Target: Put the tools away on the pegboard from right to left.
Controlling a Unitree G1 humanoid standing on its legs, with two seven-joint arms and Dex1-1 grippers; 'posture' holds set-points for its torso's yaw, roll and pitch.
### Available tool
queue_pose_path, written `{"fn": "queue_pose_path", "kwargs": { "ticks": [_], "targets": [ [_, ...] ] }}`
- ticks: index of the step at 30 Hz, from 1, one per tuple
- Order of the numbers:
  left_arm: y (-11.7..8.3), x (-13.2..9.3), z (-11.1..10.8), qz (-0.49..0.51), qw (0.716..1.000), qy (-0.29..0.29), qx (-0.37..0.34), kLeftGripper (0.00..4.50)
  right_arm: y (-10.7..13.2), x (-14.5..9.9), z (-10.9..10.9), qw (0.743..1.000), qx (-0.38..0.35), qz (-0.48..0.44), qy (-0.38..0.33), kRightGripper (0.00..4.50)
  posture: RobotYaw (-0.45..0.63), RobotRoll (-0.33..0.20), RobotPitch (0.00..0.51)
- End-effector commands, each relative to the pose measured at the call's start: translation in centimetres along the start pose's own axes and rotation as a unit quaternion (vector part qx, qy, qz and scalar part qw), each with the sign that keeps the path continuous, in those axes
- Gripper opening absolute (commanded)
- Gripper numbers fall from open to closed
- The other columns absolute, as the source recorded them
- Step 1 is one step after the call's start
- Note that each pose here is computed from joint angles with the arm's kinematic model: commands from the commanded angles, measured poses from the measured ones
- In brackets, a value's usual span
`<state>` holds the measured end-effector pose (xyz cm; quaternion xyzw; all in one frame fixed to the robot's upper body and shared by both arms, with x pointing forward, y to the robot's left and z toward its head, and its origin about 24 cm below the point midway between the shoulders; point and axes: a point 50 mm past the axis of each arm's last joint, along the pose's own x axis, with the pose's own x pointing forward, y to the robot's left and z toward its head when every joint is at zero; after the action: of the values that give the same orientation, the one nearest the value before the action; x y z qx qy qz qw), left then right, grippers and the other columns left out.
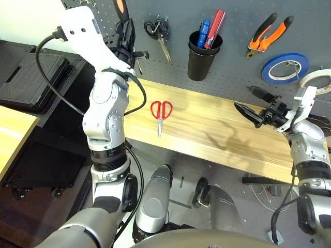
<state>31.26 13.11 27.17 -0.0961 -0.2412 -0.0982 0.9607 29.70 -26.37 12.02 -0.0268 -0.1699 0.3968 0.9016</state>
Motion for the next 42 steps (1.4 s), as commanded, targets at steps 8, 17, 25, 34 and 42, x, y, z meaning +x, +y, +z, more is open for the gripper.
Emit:
{"fn": "queue_pose_path", "kwargs": {
  "ticks": [8,17,25,34,42],
  "targets": [
    [-1.9,1.7,0.4,-0.048,0.999,-0.015,-0.014,0.57,-0.4,0.2,1.9,0.997,-0.011,-0.029,-0.075,4.50,0.22,0.000,0.156],
    [-2.6,3.3,1.4,-0.067,0.997,-0.038,-0.008,0.57,-0.2,1.1,2.7,0.994,0.007,-0.038,-0.103,4.50,0.21,0.000,0.149],
    [-3.3,5.5,2.7,-0.070,0.995,-0.066,-0.022,0.57,0.6,2.1,2.8,0.994,0.015,-0.032,-0.107,4.50,0.20,0.000,0.149],
    [-4.6,6.8,1.3,-0.084,0.995,-0.052,-0.034,0.57,1.3,3.5,2.9,0.992,0.019,-0.036,-0.116,4.50,0.19,0.000,0.156],
    [-3.9,6.8,-1.2,-0.064,0.997,-0.026,-0.023,0.57,2.0,3.8,2.7,0.994,0.020,-0.026,-0.109,4.50,0.18,0.000,0.170]
  ]
}}
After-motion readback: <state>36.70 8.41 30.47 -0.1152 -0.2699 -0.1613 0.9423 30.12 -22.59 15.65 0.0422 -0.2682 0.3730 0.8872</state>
